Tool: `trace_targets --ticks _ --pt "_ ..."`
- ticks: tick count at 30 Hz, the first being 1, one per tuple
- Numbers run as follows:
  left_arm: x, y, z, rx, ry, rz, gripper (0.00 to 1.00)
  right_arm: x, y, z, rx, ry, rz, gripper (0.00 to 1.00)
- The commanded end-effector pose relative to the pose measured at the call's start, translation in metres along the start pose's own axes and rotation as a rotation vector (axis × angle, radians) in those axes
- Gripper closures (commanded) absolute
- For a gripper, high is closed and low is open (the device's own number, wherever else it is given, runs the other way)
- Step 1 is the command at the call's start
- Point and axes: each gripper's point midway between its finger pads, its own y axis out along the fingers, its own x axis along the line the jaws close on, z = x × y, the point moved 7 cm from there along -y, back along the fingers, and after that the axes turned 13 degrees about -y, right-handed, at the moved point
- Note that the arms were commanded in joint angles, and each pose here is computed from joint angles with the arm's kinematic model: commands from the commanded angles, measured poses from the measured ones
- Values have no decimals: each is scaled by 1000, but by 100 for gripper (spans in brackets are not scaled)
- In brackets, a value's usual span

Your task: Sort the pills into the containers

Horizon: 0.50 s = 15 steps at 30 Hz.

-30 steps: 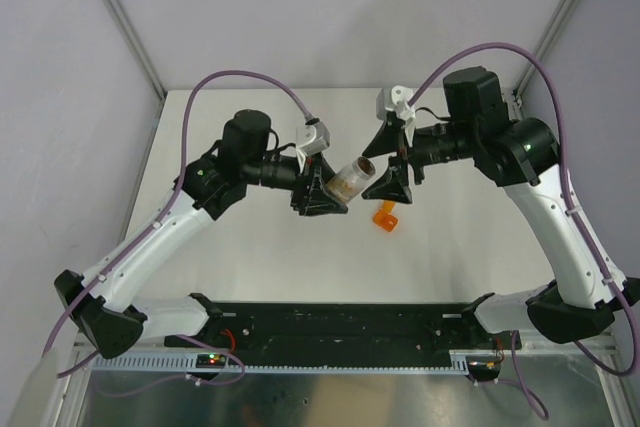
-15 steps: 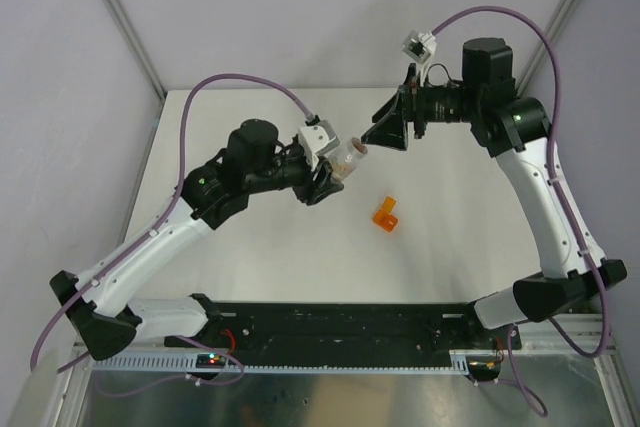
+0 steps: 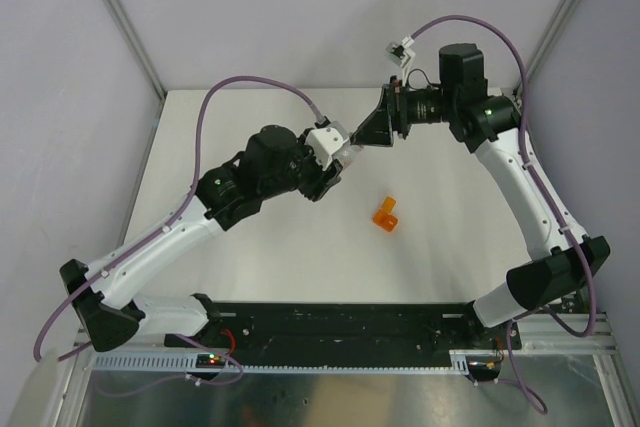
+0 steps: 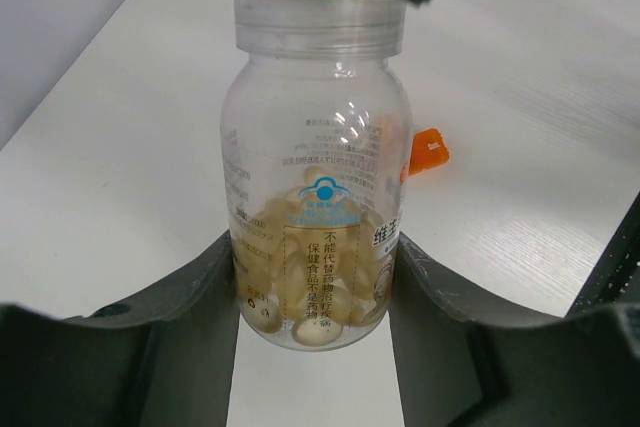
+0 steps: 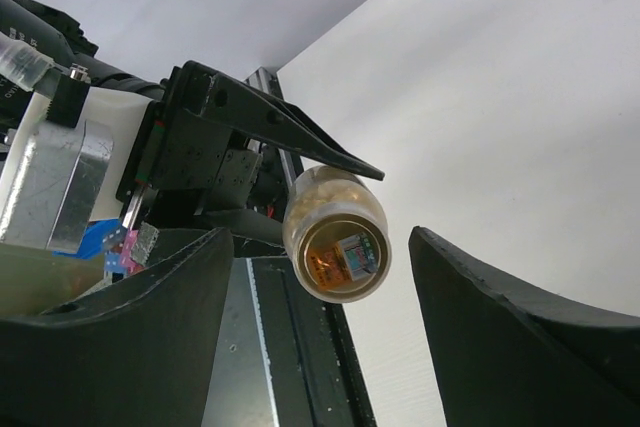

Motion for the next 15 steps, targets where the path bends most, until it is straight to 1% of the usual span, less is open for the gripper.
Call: trace_targets --ticks 1,9,11,15 --pt "3 -8 -25 -90 29 -49 100 1 8 0 -3 -12 -35 26" --pt "3 -10 -25 -94 30 -47 100 -2 13 6 13 -13 -43 41" --pt "3 -10 -24 -93 31 -46 100 -2 14 6 15 -15 -48 47" --pt "2 -11 -25 -96 29 -36 100 2 14 7 19 -31 -61 64"
